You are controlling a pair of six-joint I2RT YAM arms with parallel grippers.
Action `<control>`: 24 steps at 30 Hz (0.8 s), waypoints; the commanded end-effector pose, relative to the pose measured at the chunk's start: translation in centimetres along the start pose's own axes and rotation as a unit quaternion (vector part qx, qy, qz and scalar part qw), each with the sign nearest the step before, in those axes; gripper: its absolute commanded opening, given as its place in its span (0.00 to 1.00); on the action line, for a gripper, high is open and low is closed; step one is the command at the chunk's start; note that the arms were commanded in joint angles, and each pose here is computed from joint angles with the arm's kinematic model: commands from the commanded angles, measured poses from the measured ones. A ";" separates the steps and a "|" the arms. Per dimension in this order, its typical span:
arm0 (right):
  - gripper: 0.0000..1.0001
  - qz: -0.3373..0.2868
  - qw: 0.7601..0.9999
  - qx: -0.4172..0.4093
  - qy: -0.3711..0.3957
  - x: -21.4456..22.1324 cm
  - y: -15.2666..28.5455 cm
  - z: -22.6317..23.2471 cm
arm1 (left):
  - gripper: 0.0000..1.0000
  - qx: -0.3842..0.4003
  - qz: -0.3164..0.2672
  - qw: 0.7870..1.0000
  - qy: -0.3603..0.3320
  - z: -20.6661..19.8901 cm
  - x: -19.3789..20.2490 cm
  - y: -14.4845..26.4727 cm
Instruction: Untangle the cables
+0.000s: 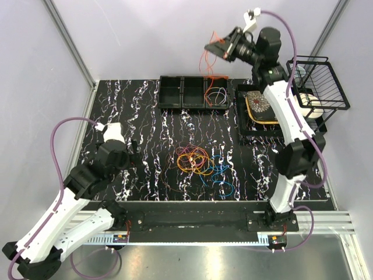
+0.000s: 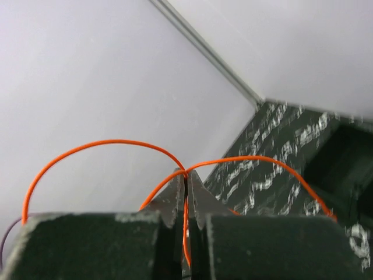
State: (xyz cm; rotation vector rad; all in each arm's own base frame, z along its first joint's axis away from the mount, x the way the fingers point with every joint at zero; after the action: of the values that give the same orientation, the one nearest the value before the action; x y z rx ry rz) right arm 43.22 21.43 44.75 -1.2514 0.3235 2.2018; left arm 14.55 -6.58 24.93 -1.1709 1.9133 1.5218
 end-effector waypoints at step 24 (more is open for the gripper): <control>0.00 -0.062 0.989 -0.044 0.126 2.2 -11.1 -10.7 | 0.94 0.001 -0.007 1.000 -0.018 -0.5 0.0 -1.3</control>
State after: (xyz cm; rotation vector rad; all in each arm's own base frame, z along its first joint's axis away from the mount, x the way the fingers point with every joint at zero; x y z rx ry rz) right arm 56.51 24.94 36.19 -1.3945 0.2909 2.1239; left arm 15.24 -6.96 23.47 -1.1079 1.8919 1.5901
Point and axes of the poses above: each gripper's point midway between its finger pads, its own y axis back along the fingers, its own z axis along the line the jaws close on, x = y × z, the point moved 6 cm from there along y, back along the fingers, and after that the axes turned 13 degrees about y, right-handed, at the moved point
